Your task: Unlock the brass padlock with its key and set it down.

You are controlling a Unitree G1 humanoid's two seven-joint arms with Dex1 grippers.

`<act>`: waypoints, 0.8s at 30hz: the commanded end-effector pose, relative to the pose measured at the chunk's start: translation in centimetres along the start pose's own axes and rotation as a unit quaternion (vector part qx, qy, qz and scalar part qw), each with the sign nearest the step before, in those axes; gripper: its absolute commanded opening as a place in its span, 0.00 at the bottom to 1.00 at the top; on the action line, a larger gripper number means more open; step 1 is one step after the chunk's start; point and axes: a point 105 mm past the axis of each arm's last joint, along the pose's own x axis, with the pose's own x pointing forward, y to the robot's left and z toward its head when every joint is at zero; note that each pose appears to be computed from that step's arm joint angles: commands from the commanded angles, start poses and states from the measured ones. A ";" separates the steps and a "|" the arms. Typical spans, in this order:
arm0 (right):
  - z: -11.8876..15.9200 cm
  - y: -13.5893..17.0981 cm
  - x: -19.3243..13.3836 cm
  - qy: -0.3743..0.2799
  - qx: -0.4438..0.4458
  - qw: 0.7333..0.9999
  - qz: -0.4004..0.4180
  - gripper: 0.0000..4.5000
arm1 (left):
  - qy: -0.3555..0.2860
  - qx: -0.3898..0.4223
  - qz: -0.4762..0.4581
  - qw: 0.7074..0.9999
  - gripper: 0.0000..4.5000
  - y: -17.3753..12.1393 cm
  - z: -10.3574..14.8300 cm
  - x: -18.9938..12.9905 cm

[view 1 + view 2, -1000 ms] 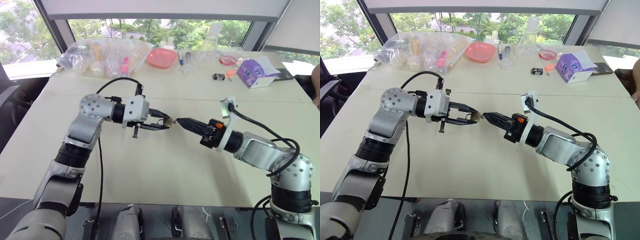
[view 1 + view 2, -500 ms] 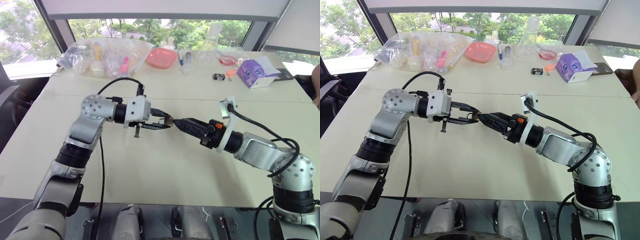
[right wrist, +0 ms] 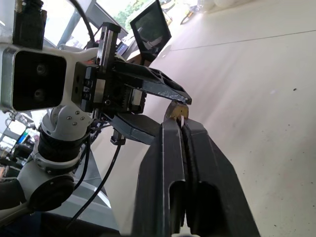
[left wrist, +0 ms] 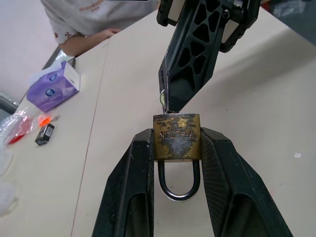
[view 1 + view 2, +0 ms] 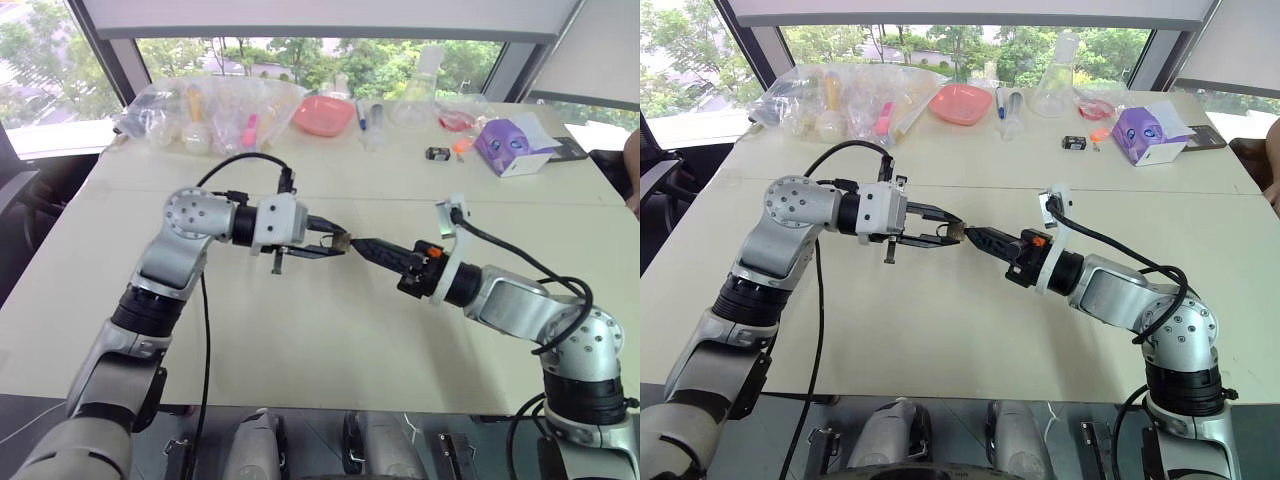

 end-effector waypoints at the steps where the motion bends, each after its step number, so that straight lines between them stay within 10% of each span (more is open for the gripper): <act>1: 0.7 0.6 -0.1 -0.026 0.027 0.999 0.016 0.01 | -0.004 0.075 0.014 0.997 0.16 0.8 1.3 0.3; 11: 0.0 0.4 0.4 -0.037 0.132 0.991 0.004 0.01 | 0.002 0.249 0.103 0.963 0.16 2.1 0.3 0.0; 18: 0.5 -0.1 0.0 -0.039 0.070 0.996 -0.025 0.01 | 0.001 0.215 0.113 0.970 0.16 1.9 -0.8 -0.4; 24: 1.0 0.0 -0.4 -0.042 0.021 0.999 -0.011 0.51 | -0.001 0.212 0.111 0.971 0.16 2.0 -0.6 -0.5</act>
